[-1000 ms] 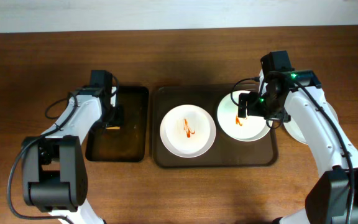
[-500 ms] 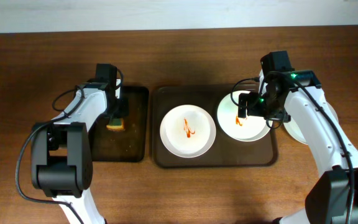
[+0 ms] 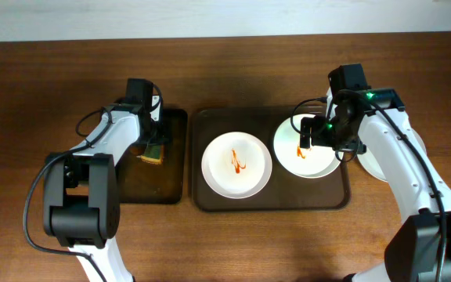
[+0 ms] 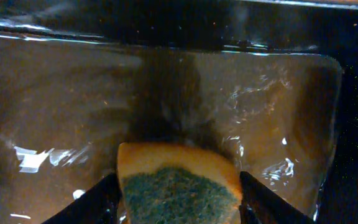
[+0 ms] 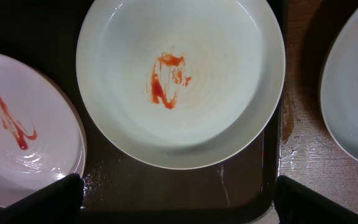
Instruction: Clean dirty plates on tray and stack at the side
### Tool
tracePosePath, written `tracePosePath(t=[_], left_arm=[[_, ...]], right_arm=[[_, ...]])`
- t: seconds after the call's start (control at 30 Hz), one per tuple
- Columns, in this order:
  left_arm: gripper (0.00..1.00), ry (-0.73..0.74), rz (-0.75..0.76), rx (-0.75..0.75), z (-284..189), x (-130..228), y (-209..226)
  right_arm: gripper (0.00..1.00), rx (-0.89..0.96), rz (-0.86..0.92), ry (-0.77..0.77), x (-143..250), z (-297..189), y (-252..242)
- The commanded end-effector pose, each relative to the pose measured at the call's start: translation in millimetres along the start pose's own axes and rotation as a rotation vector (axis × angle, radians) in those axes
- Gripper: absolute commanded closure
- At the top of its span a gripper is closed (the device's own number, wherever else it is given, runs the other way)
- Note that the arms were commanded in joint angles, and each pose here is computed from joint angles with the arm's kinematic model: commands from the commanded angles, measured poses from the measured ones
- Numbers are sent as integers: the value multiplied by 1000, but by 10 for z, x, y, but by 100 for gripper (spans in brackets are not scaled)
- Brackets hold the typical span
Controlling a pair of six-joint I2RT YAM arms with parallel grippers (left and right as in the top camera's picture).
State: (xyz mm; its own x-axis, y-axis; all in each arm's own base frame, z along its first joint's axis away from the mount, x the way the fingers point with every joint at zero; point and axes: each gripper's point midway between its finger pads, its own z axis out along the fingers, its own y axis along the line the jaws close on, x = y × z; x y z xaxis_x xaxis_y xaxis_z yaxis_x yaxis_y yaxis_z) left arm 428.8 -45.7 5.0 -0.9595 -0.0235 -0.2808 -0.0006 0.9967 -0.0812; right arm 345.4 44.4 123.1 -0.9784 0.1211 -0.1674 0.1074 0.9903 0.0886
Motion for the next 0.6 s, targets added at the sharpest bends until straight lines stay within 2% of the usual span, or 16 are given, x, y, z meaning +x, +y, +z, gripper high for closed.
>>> tracePosePath(t=[0.0,0.03,0.07,0.1,0.13,0.17,0.23,0.27,0.3,0.37,0.4,0.5,0.57], left_arm=[[36,-15,2,-32,-43,-72,52],[38,-15,2,-45,-145,-97,64],[47,-2,3,-46,-208,-64,58],[52,29,5,-48,-221,16,52],[52,59,5,-51,-220,93,56],[50,70,5,-52,-208,131,62],[51,75,5,-53,-207,144,59],[50,80,5,-53,-209,157,59],[50,79,5,-53,-209,154,60],[50,77,5,-53,-208,149,59],[49,77,5,-53,-208,150,59],[48,77,5,-53,-208,150,59],[49,77,5,-53,-208,150,59]], right_arm=[[2,8,-4,-9,-18,-20,-31],[2,5,-4,-25,-58,-21,-22],[2,-43,-1,-63,-157,-27,68],[2,-88,-5,-80,-206,-37,150],[2,-177,-11,-76,-208,-57,304],[2,-357,-30,-73,-220,-142,609],[1,-421,-35,-67,-214,-184,712],[16,-457,2,-41,-173,-205,783],[33,-429,-12,-5,-60,-173,850],[52,-227,-31,45,214,10,904],[52,-122,-13,40,331,113,932],[53,42,-124,-49,512,358,1068],[53,59,-138,-78,576,539,1083]])
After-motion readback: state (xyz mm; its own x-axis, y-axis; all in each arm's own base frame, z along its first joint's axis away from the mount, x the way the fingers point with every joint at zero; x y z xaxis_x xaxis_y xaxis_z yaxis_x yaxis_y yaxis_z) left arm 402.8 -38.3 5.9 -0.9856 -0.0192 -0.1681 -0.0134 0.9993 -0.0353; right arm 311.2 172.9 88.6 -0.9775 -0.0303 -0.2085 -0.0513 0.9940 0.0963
